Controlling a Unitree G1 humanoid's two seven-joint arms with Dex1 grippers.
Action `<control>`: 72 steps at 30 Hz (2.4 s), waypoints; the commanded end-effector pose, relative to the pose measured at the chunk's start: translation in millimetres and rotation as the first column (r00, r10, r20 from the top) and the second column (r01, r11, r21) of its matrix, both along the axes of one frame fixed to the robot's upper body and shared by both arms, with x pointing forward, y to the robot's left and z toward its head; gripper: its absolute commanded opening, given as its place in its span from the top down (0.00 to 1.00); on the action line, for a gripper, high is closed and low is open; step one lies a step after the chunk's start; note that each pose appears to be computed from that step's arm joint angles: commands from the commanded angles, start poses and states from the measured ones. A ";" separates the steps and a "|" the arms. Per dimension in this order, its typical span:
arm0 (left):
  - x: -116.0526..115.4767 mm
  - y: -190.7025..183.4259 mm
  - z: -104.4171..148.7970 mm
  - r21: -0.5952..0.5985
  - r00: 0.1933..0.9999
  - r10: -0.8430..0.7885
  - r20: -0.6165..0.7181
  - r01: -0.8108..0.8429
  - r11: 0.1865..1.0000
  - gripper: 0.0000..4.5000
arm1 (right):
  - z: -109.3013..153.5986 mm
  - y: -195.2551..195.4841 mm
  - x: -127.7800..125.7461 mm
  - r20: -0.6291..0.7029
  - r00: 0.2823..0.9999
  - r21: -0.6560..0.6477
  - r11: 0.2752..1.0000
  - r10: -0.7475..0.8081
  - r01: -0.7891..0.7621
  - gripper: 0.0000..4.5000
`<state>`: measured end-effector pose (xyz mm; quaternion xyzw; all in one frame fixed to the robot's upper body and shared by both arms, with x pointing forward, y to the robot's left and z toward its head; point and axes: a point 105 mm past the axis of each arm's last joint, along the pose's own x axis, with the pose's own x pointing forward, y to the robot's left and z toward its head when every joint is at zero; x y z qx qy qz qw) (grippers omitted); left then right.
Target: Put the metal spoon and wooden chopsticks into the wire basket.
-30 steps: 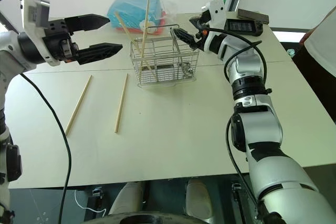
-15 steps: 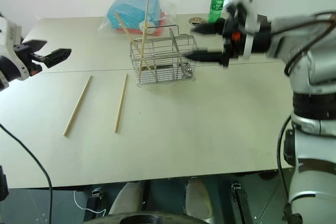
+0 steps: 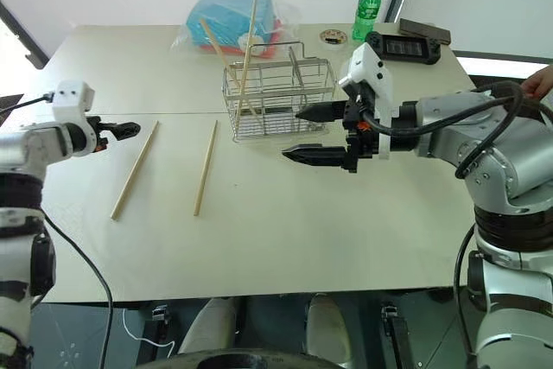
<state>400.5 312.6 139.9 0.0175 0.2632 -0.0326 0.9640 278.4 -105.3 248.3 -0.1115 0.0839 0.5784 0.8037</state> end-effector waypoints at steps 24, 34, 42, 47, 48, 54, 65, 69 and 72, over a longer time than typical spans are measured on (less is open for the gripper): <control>12.3 -24.0 -39.7 -0.047 0.990 -0.073 -0.123 0.068 0.997 1.00 | -8.2 -10.6 -10.9 0.003 0.999 -0.008 0.999 -0.044 0.044 0.08; 37.8 6.5 107.1 -0.100 0.872 0.147 0.468 -0.113 0.989 1.00 | -8.5 -13.7 -10.2 0.004 0.998 -0.002 0.998 -0.055 0.055 0.08; -11.4 -80.8 300.9 -0.216 0.316 0.112 0.942 0.315 0.924 1.00 | -10.1 -16.5 -9.6 -0.009 0.996 0.015 0.996 -0.088 0.088 0.08; 8.5 -143.5 314.2 -0.234 0.302 0.094 0.949 0.469 0.852 1.00 | -10.5 -10.6 -13.3 -0.005 0.995 0.039 0.995 -0.096 0.096 0.08; 14.8 -155.3 309.9 -0.228 0.309 0.077 0.948 0.487 0.843 1.00 | -10.5 -9.9 -14.2 -0.005 0.995 0.044 0.994 -0.101 0.101 0.08; 38.0 -196.2 277.9 -0.189 0.349 -0.007 0.937 0.525 0.830 1.00 | -10.8 -7.8 -18.6 -0.007 0.990 0.076 0.987 -0.144 0.144 0.08; 42.8 -253.1 241.5 -0.109 0.349 -0.135 0.927 0.599 0.793 1.00 | -9.8 -11.2 -23.5 -0.012 0.976 0.115 0.969 -0.218 0.218 0.08; 43.4 -255.6 231.9 -0.132 0.358 -0.126 0.925 0.614 0.778 0.76 | -7.3 -13.4 -22.5 -0.013 0.971 0.127 0.963 -0.237 0.237 0.08; 42.5 -251.2 231.0 -0.164 0.362 -0.101 0.927 0.630 0.759 0.42 | -6.3 -15.1 -20.9 -0.019 0.969 0.133 0.960 -0.246 0.246 0.08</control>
